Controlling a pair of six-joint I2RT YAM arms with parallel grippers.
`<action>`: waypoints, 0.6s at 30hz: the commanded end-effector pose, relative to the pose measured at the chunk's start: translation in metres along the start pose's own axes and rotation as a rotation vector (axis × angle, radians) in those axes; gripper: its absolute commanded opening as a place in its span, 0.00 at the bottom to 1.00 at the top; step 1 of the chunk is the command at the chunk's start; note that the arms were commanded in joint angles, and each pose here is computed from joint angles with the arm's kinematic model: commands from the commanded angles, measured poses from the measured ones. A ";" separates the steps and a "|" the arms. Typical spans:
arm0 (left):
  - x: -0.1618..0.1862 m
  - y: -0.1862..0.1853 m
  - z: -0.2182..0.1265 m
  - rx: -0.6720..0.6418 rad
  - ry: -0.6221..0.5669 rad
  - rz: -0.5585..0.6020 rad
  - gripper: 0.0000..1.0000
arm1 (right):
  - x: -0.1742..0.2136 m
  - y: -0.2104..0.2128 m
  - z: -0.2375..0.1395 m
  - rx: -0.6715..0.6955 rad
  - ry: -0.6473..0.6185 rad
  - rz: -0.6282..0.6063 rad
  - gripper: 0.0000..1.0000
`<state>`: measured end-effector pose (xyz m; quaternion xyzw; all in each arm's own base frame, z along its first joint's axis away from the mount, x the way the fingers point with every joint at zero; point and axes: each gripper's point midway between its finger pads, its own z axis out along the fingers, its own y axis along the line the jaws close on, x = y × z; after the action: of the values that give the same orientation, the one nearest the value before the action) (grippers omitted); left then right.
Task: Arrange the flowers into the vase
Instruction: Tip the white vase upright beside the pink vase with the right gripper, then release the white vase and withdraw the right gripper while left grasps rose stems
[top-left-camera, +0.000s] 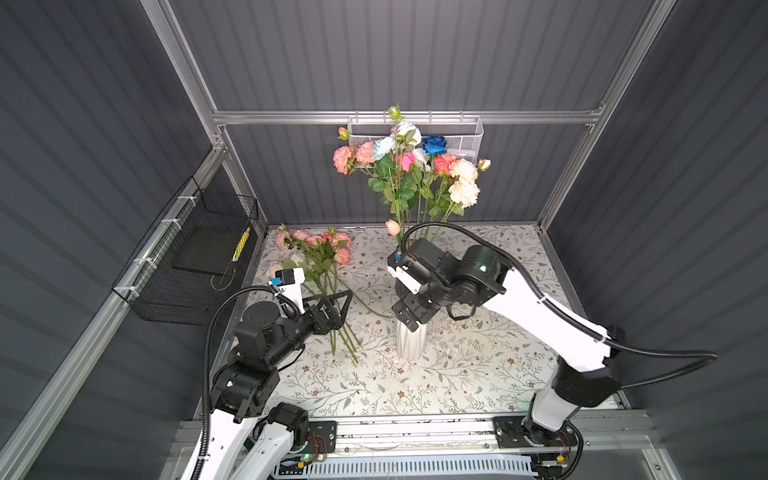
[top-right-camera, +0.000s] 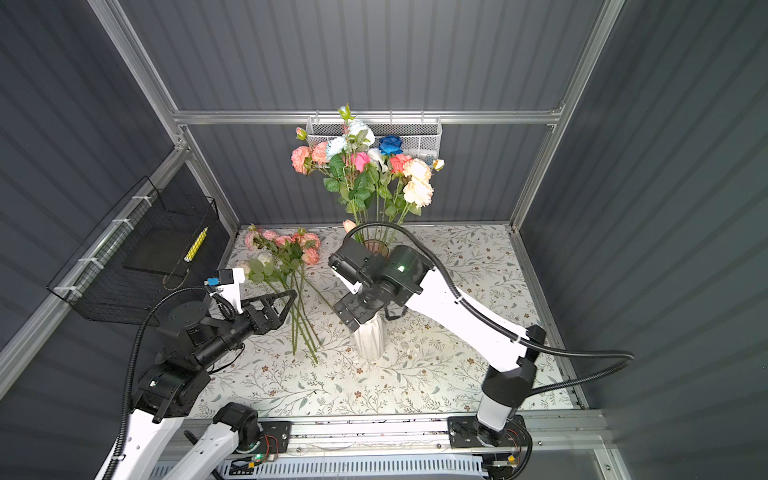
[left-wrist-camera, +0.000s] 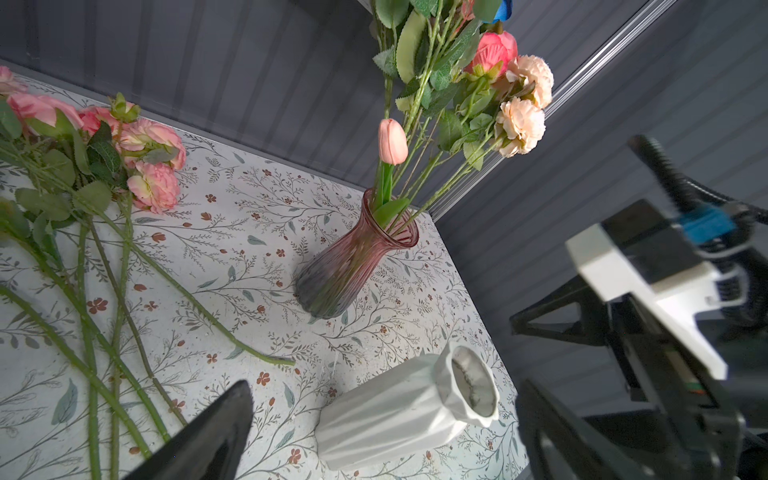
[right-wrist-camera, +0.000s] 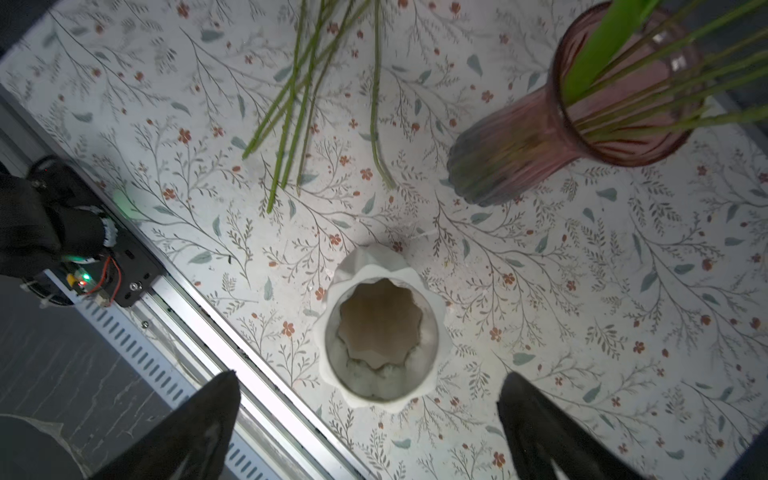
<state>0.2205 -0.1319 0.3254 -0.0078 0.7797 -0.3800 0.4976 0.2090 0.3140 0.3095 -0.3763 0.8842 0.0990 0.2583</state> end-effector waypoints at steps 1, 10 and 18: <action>-0.007 -0.001 -0.005 -0.023 -0.010 0.001 1.00 | -0.021 -0.003 -0.039 -0.015 -0.220 0.056 0.99; -0.006 0.010 0.007 -0.083 0.023 -0.037 1.00 | 0.006 -0.054 -0.103 0.025 -0.771 0.299 0.99; 0.032 0.072 0.069 -0.270 0.178 -0.113 0.96 | 0.073 -0.081 -0.080 0.014 -0.795 0.424 0.99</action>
<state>0.2685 -0.1360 0.2713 -0.0595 0.8463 -0.3221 0.4201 0.1907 0.1864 0.3395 -0.1506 0.7807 0.2569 0.5494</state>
